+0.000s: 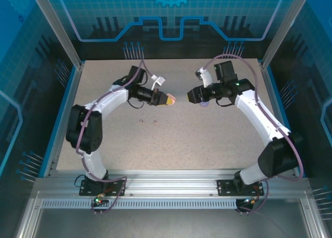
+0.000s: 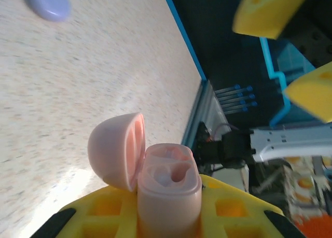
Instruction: Insert the wireless bluetooth earbuds into the charging case
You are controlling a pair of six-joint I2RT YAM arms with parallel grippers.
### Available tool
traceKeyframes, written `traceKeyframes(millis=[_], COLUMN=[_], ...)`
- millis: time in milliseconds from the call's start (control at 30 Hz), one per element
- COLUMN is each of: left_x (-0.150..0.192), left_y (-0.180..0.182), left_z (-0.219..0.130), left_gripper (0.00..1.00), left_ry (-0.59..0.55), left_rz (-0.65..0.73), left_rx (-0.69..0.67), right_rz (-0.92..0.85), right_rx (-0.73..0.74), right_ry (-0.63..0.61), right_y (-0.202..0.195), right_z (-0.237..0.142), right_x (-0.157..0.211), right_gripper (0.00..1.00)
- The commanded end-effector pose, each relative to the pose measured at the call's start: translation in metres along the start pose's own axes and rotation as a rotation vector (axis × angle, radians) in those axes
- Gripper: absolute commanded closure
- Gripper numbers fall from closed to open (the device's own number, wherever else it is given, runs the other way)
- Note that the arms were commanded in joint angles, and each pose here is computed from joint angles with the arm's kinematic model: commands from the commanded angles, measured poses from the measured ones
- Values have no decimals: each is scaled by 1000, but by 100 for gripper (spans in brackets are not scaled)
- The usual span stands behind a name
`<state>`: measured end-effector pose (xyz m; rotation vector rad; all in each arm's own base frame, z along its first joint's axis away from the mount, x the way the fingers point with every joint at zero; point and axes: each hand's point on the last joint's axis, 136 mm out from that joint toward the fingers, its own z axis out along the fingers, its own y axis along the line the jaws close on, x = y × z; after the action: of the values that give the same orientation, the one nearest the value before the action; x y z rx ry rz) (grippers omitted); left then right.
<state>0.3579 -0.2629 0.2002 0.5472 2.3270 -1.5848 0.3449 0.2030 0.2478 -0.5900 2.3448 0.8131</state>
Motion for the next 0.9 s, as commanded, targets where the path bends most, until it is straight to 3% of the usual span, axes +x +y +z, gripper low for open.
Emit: traceKeyframes(millis=[0,433,867], left_x=[-32,-43,-45], left_y=[-22,-30,-40], left_z=[-42,-140,-187], left_gripper=[100,100,100], left_ry=[-205,-726,-915], left_rz=[139,244,195], left_rx=[-64,-433,-588], right_rz=[120,187,261], right_rx=[10,248,451], right_ry=[19,258,434], right_y=[4,25,39], right_z=[-5,81,182], right_x=[6,72,99], right_gripper=[39,33,36])
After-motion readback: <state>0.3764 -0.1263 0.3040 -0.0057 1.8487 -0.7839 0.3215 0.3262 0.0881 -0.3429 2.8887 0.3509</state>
